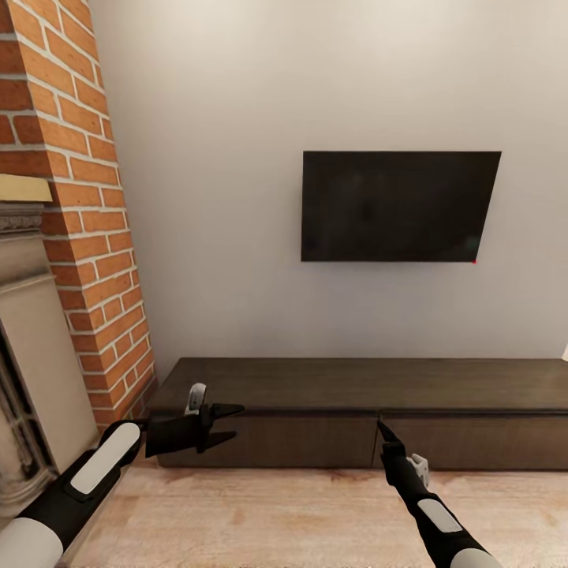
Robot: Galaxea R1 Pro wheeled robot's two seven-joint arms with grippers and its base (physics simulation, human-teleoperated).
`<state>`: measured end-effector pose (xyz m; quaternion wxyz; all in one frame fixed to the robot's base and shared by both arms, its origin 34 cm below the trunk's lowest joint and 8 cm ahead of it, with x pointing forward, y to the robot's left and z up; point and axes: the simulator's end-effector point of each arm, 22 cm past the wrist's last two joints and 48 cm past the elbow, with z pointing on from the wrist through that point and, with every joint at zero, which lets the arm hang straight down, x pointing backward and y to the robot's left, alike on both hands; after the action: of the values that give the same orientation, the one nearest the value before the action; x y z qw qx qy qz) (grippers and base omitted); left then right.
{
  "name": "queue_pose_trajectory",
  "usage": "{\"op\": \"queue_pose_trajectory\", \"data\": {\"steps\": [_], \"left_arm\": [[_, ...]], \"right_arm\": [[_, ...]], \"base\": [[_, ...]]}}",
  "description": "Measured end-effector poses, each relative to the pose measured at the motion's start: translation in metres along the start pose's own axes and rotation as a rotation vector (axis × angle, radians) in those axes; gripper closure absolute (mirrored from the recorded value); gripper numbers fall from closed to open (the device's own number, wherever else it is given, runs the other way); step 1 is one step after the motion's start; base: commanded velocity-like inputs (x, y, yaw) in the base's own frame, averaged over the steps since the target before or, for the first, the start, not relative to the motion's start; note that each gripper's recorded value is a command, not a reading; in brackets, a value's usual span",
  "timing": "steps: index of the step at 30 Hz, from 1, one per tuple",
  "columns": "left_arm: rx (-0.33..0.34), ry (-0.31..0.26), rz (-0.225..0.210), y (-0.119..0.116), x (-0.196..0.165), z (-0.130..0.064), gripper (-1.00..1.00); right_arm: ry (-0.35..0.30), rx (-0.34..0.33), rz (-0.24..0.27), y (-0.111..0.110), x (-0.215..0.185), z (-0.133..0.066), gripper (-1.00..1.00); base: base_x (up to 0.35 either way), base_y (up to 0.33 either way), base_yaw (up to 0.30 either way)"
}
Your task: Place each of the two pumpkins and all three candles from the living room inside a cabinet in the living room (use any cabinet), then make sure every cabinet is closed, and position the cauldron so it is next to a table in the living room.
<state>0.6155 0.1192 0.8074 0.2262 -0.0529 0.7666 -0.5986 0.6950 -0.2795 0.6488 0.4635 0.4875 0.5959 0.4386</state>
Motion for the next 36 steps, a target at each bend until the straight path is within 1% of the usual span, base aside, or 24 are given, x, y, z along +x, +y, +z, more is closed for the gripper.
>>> {"op": "queue_pose_trajectory", "data": {"steps": [7, 11, 14, 15, 18, 19, 20, 23, 26, 30, 33, 34, 36], "left_arm": [[0.002, 0.001, 0.001, 0.012, 0.006, 0.002, -1.0], [0.009, 0.005, 0.008, 0.016, 0.011, 0.004, -1.0], [0.038, 0.035, 0.039, 0.005, 0.025, 0.008, -1.0], [0.057, 0.05, 0.057, -0.003, 0.034, 0.009, -1.0], [0.139, 0.089, 0.127, -0.036, 0.066, 0.011, -1.0], [0.152, 0.094, 0.138, -0.04, 0.072, 0.01, -1.0], [0.177, 0.102, 0.153, -0.049, 0.082, 0.009, -1.0], [0.218, 0.118, 0.181, -0.061, 0.1, 0.007, -1.0], [0.232, 0.123, 0.19, -0.062, 0.109, 0.007, -1.0], [0.219, 0.12, 0.196, -0.051, 0.11, -0.001, -1.0], [0.238, 0.115, 0.175, -0.048, 0.11, -0.008, -1.0], [0.251, 0.112, 0.161, -0.049, 0.109, -0.011, -1.0], [0.257, 0.111, 0.153, -0.046, 0.11, -0.013, -1.0]], "right_arm": [[0.002, -0.039, 0.006, -0.006, 0.002, 0.0, -1.0], [0.0, -0.049, 0.007, -0.012, 0.003, 0.0, -1.0], [0.0, -0.051, 0.007, -0.018, 0.004, 0.0, -1.0], [0.001, -0.051, 0.007, -0.019, 0.004, 0.0, -1.0], [0.001, -0.053, 0.008, -0.025, 0.005, 0.0, -1.0], [0.001, -0.053, 0.008, -0.028, 0.006, 0.0, -1.0], [0.001, -0.053, 0.008, -0.03, 0.006, 0.0, -1.0], [0.001, -0.053, 0.008, -0.036, 0.007, 0.0, -1.0], [0.001, -0.053, 0.008, -0.042, 0.008, 0.0, -1.0], [0.001, -0.055, 0.008, -0.05, 0.009, 0.0, -1.0], [0.001, -0.072, 0.008, -0.053, 0.01, 0.0, -1.0], [0.001, -0.078, 0.008, -0.054, 0.01, 0.0, -1.0], [0.0, -0.084, 0.008, -0.057, 0.011, 0.0, -1.0]], "base": [[0.0, 0.0, 0.0], [0.0, 0.0, 0.0], [0.0, 0.0, 0.0], [0.0, 0.0, 0.0], [0.0, 0.0, 0.0], [0.0, 0.0, 0.0], [0.0, 0.0, 0.0], [0.0, 0.0, 0.0], [0.0, 0.0, 0.0], [0.0, 0.0, 0.0], [0.0, 0.0, 0.0], [0.0, 0.0, 0.0], [0.0, 0.0, 0.0]]}}
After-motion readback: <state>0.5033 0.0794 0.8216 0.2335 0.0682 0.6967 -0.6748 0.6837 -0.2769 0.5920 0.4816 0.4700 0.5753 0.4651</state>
